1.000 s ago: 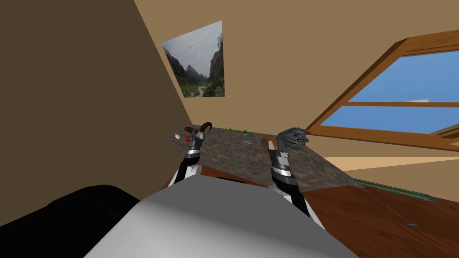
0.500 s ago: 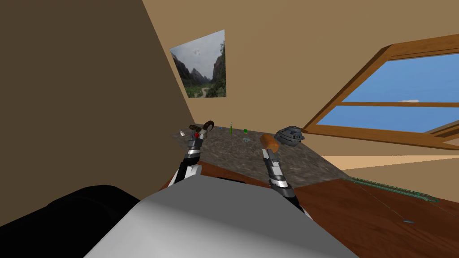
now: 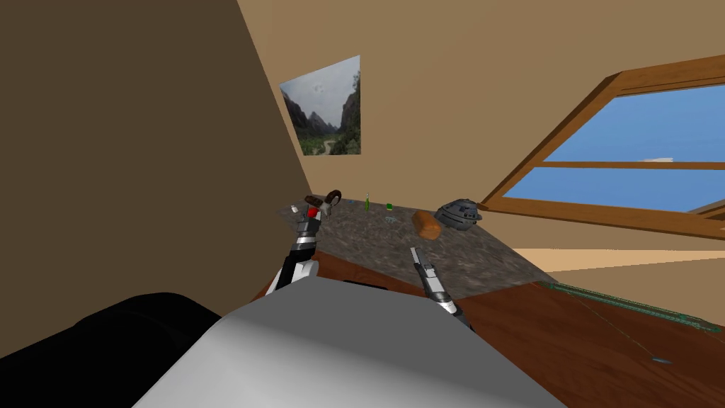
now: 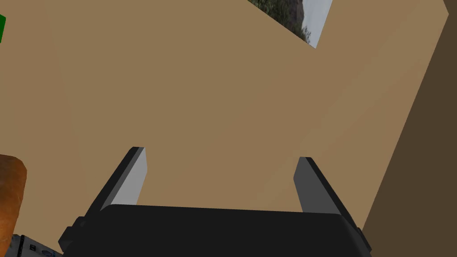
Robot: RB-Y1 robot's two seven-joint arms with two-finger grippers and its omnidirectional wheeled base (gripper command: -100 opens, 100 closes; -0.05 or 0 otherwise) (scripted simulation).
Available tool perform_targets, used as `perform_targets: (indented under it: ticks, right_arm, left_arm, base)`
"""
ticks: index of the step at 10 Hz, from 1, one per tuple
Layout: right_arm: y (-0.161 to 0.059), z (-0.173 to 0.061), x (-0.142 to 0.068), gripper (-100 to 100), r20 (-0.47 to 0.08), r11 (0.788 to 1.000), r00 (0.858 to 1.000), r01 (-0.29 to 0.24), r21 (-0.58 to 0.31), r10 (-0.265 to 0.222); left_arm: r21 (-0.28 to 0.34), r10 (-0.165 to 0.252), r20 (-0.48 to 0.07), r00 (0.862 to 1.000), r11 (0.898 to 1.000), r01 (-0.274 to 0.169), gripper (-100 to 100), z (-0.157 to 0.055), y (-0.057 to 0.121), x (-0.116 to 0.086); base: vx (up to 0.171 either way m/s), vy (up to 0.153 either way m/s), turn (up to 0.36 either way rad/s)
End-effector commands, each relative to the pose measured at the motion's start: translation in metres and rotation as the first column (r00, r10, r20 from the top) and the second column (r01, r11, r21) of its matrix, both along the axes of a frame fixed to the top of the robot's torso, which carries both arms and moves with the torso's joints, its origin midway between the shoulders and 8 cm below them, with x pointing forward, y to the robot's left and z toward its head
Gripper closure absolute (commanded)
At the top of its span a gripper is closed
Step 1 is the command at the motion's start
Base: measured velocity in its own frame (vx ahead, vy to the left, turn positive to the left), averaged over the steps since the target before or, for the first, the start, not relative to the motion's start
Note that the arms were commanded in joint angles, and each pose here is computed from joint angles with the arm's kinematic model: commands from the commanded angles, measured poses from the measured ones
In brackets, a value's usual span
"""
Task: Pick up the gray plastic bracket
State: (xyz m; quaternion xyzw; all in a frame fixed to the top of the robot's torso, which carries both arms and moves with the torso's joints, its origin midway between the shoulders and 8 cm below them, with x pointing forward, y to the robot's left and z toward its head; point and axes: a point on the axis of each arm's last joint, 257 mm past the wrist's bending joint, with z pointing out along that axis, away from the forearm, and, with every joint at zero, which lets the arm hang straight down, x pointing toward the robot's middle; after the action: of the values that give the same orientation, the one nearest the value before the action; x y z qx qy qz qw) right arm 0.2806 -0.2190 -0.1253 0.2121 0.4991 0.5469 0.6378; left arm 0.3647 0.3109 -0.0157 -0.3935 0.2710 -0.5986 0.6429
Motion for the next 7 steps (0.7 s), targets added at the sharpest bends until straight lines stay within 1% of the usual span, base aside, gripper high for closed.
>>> perform_targets:
  ticks: [1, 2, 3, 4, 5, 6, 7]
  right_arm:
    - [0.003, -0.028, -0.017, -100, -0.069, 0.999, 0.997, -0.029, -0.038, 0.026]
    - [0.003, -0.029, -0.018, -100, -0.073, 0.998, 0.997, -0.040, -0.049, 0.036]
    - [0.004, -0.055, -0.034, -100, -0.138, 0.995, 0.989, -0.065, -0.079, 0.054]
    - [0.004, -0.056, -0.035, -100, -0.143, 0.993, 0.988, -0.078, -0.090, 0.065]
    - [0.003, -0.082, -0.054, -100, -0.212, 0.987, 0.974, -0.108, -0.119, 0.081]
    - [0.003, -0.083, -0.055, -100, -0.218, 0.984, 0.972, -0.123, -0.131, 0.092]
    - [0.002, -0.105, -0.074, -100, -0.280, 0.976, 0.954, -0.156, -0.155, 0.108]
  left_arm:
    - [0.000, 0.000, 0.000, 1.000, 1.000, 0.000, 0, 0.000, 0.000, 0.000]
    - [0.000, 0.000, 0.000, 1.000, 1.000, 0.000, 0, 0.000, 0.000, 0.000]
    - [0.000, 0.000, 0.000, 1.000, 1.000, 0.000, 0, 0.000, 0.000, 0.000]
    - [0.000, 0.000, 0.000, 1.000, 1.000, 0.000, 0, 0.000, 0.000, 0.000]
    - [0.000, 0.000, 0.000, 1.000, 1.000, 0.000, 0, 0.000, 0.000, 0.000]
    - [0.000, 0.000, 0.000, 1.000, 1.000, 0.000, 0, 0.000, 0.000, 0.000]
    - [0.000, 0.000, 0.000, 1.000, 1.000, 0.000, 0, 0.000, 0.000, 0.000]
  base:
    - [-0.070, 0.015, 0.125]
    - [-0.066, 0.010, 0.048]
    - [-0.091, 0.025, 0.119]
    - [-0.074, 0.015, 0.059]
    - [-0.081, 0.001, 0.149]
    - [-0.067, 0.008, 0.070]
    - [-0.066, 0.037, 0.173]
